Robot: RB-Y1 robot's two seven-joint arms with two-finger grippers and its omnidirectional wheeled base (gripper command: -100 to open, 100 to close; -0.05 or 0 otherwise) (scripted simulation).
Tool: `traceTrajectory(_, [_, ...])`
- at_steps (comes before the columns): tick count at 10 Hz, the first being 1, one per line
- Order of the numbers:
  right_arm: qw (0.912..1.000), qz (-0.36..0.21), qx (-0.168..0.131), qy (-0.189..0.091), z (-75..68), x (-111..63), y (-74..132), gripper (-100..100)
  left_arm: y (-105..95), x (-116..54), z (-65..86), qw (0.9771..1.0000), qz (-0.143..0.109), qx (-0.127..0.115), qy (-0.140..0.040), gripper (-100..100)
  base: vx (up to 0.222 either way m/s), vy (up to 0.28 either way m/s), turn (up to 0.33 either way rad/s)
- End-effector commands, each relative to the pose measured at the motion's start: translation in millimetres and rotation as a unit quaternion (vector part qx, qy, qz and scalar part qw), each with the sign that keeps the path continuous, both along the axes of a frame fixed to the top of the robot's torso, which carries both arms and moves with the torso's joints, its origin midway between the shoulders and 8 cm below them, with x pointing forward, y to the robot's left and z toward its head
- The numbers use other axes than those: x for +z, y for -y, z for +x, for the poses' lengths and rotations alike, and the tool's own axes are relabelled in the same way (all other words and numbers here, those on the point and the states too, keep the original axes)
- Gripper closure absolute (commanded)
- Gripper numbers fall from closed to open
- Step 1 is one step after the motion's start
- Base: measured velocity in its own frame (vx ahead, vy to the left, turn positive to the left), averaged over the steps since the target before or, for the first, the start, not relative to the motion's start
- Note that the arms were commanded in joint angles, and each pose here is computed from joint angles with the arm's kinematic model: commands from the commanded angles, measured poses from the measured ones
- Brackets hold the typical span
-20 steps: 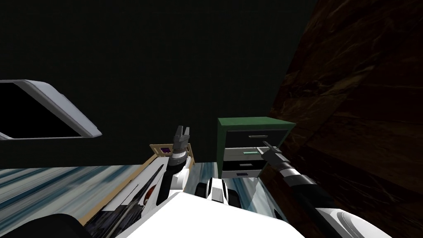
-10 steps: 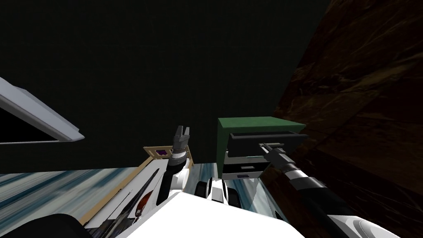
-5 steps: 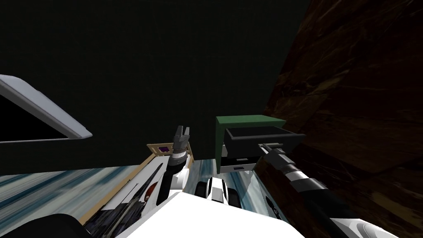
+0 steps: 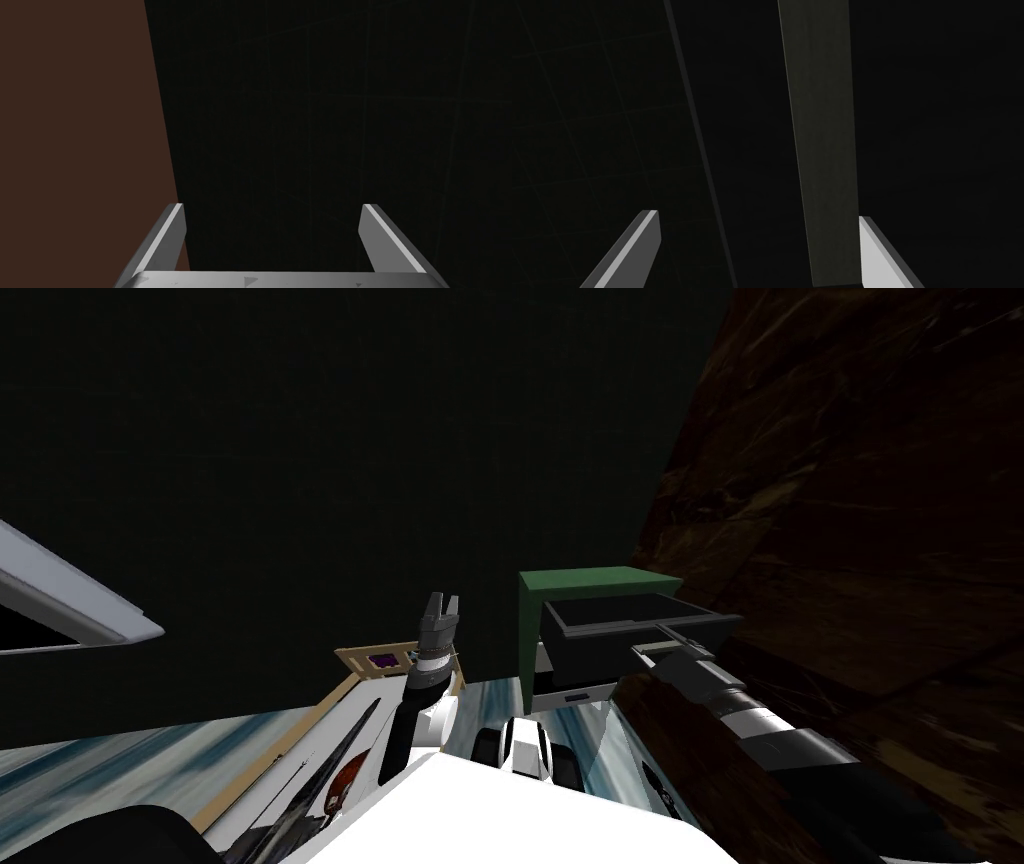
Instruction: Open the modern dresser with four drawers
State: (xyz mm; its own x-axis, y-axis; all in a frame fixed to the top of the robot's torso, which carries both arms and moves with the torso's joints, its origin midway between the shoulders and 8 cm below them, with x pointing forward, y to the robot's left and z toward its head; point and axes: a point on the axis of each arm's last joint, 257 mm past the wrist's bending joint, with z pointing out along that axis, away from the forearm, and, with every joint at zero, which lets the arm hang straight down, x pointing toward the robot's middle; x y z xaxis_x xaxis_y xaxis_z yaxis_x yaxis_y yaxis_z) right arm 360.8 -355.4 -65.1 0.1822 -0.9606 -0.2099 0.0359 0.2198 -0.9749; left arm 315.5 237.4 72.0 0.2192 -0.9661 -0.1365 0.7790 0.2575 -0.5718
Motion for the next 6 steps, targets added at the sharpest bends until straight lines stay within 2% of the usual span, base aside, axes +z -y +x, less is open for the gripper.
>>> traceTrajectory(1, [0.9999,0.001,0.014,0.0,-5.3,16.9,-5.4,-100,0.0,0.0,0.0,1.0,0.0,0.0,0.0,0,0.06,0.038,-0.052])
traceTrajectory(2, [0.9998,0.001,0.019,-0.001,-7.5,22.1,-7.6,-100,0.0,0.0,0.0,1.0,0.0,0.0,0.0,0,0.049,0.037,-0.059])
traceTrajectory(3, [0.9998,0.002,0.016,-0.009,-7.2,11.5,-4.7,-100,0.0,0.0,0.0,1.0,0.0,0.0,0.0,0,0.027,0.012,-0.015])
traceTrajectory(4, [0.9998,0.002,0.016,-0.011,-7.7,10.6,-4.4,0,0.0,0.0,0.1,1.0,0.0,0.0,0.0,0,0.01,0.0,0.002])
traceTrajectory(6, [0.9998,0.002,0.015,-0.015,-8.1,7.0,-2.9,0,0.0,0.0,0.1,1.0,0.0,0.0,0.0,0,0.0,0.0,0.0])
